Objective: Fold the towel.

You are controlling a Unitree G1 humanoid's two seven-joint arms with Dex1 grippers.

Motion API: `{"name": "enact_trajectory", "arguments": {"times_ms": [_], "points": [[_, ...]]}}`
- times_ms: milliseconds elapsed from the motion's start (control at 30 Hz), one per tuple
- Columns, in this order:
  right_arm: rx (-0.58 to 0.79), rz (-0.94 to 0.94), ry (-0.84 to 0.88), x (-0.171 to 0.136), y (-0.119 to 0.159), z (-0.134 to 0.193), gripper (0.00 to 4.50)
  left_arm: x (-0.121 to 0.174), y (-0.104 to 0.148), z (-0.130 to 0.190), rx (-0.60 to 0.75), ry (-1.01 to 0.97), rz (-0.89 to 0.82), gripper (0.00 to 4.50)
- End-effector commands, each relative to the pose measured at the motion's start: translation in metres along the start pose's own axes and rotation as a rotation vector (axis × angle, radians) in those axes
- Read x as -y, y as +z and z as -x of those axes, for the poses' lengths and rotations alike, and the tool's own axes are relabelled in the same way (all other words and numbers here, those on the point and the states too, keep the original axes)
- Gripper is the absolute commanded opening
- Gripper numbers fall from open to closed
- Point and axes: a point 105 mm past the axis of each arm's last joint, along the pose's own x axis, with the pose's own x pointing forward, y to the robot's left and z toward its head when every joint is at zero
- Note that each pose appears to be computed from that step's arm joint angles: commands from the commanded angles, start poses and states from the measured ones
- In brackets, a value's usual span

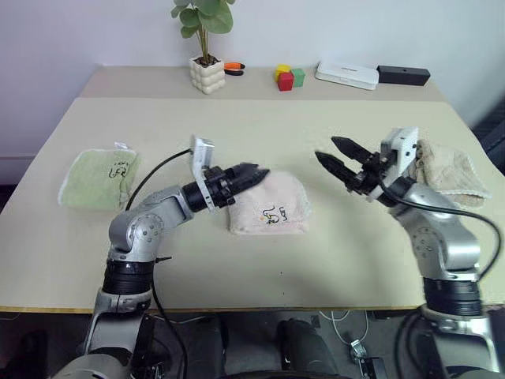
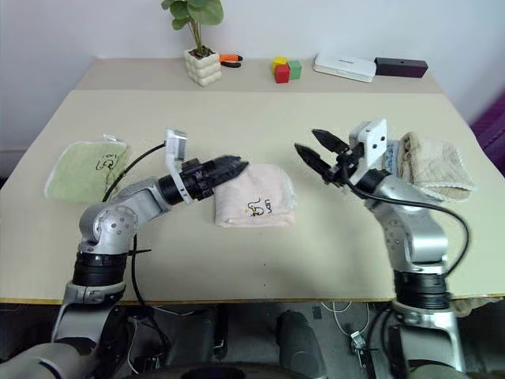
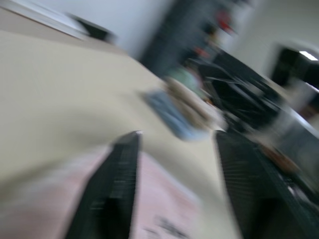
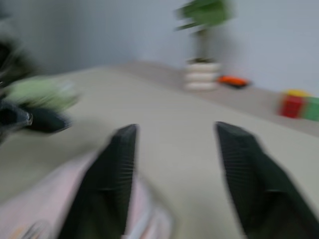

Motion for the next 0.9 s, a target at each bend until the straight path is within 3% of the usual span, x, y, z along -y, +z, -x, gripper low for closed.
{"name": "enact_trajectory", "arguments": {"times_ms": [33, 67, 100, 233, 400, 600, 833, 900], "points": [[0.041, 0.052, -0.035, -0.021, 0.004, -0.011, 0.68, -0.007, 0.003, -0.004, 0.055, 0.091, -0.037, 0.63], [0.039, 0.046, -0.063, -0.023, 0.001, -0.013, 0.23, -0.01, 0.0, -0.008, 0.055, 0.118, -0.042, 0.2], [0.04, 0.028, -0.111, -0.022, -0.003, -0.015, 0.06, -0.01, -0.004, -0.013, 0.056, 0.131, -0.056, 0.04], [-0.034, 0.071, -0.204, -0.027, -0.026, -0.021, 0.06, -0.013, -0.016, -0.027, 0.07, 0.188, -0.06, 0.04], [-0.179, 0.089, -0.157, -0.053, -0.069, -0.024, 0.06, -0.013, -0.054, -0.033, -0.077, 0.191, -0.089, 0.04], [-0.355, 0.114, -0.2, -0.045, -0.116, -0.002, 0.06, -0.023, -0.076, -0.025, -0.2, 0.227, -0.178, 0.04], [-0.343, 0.109, -0.267, -0.027, -0.112, 0.005, 0.06, -0.039, -0.068, -0.011, -0.177, 0.302, -0.159, 0.04], [-0.272, 0.034, -0.239, -0.029, -0.1, 0.0, 0.58, -0.034, -0.06, -0.01, -0.129, 0.255, -0.104, 0.56]]}}
